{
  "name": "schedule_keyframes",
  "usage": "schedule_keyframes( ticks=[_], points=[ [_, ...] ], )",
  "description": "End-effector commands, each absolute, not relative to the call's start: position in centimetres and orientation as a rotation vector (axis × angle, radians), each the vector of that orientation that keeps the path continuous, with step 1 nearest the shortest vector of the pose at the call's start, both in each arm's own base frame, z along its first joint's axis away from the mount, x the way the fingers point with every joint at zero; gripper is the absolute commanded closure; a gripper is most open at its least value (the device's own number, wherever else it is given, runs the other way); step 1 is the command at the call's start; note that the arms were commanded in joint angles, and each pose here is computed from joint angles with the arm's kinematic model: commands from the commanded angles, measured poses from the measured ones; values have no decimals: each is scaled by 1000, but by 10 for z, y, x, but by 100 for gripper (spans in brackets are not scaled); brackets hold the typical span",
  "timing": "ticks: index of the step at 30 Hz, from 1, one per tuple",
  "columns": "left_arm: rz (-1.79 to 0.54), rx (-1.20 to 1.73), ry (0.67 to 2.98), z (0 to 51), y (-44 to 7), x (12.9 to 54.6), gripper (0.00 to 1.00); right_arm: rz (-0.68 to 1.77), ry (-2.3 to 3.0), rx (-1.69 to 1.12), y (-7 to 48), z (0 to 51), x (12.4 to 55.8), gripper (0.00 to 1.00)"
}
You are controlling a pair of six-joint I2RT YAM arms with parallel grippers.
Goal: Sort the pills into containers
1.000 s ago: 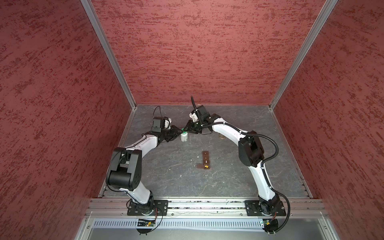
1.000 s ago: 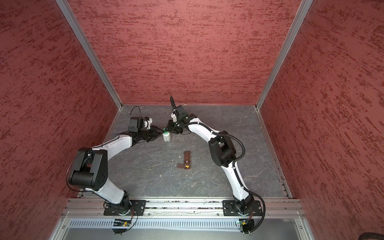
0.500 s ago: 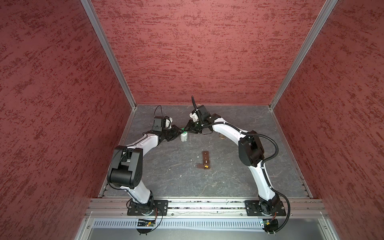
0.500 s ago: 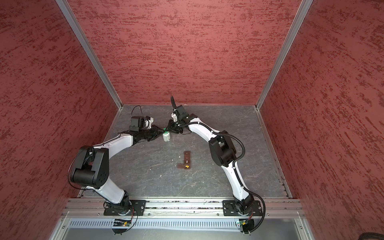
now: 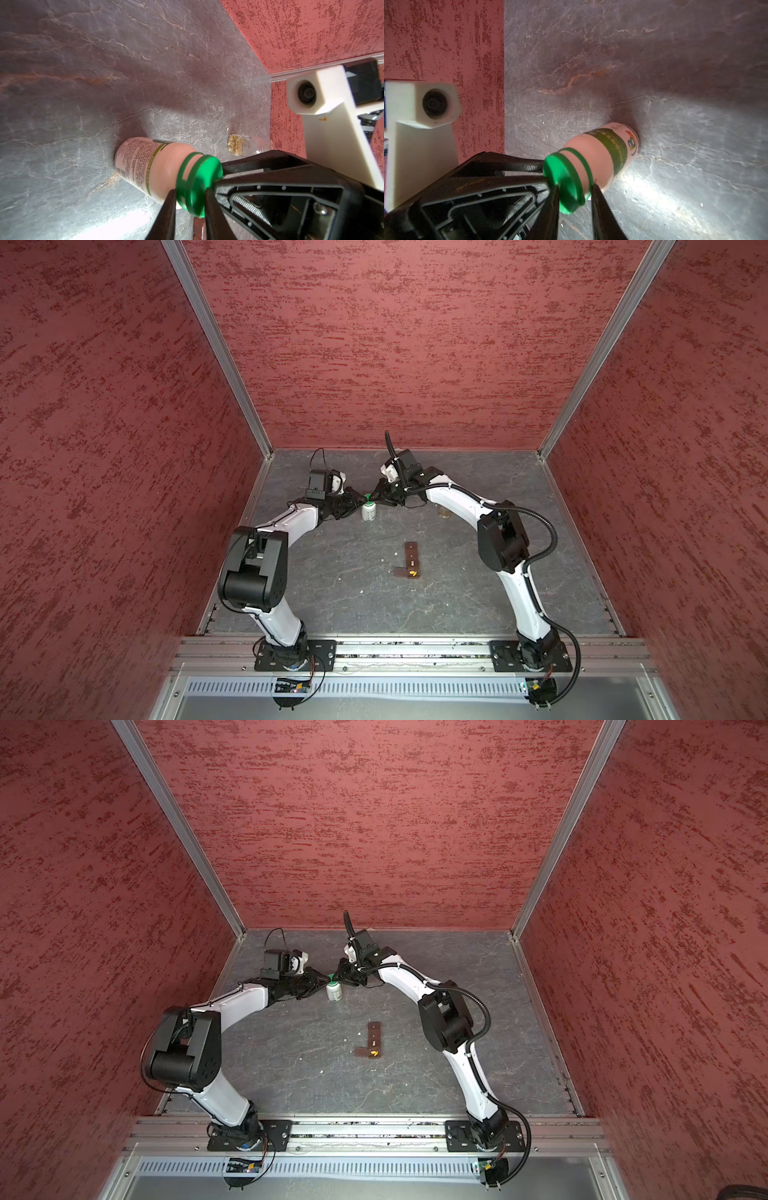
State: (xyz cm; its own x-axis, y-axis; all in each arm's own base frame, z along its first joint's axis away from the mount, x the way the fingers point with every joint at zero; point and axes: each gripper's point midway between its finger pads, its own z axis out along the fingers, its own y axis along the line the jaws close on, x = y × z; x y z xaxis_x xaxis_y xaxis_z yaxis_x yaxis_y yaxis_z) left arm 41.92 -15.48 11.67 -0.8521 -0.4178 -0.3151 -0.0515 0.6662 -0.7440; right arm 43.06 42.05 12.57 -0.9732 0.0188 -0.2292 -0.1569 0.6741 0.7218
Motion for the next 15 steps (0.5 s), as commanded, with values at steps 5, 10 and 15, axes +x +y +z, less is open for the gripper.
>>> schedule_keyframes(
  ticks=[5,10,15],
  points=[
    [-1019,-335,2494,100,-160,413,71,1179,2760,-126,426,94,414,73],
    [-1014,-327,2512,97,-161,411,71,1174,2771,-118,426,88,414,66],
    [-1021,-306,2522,96,-166,410,72,1180,2773,-117,427,85,415,67]
  ],
)
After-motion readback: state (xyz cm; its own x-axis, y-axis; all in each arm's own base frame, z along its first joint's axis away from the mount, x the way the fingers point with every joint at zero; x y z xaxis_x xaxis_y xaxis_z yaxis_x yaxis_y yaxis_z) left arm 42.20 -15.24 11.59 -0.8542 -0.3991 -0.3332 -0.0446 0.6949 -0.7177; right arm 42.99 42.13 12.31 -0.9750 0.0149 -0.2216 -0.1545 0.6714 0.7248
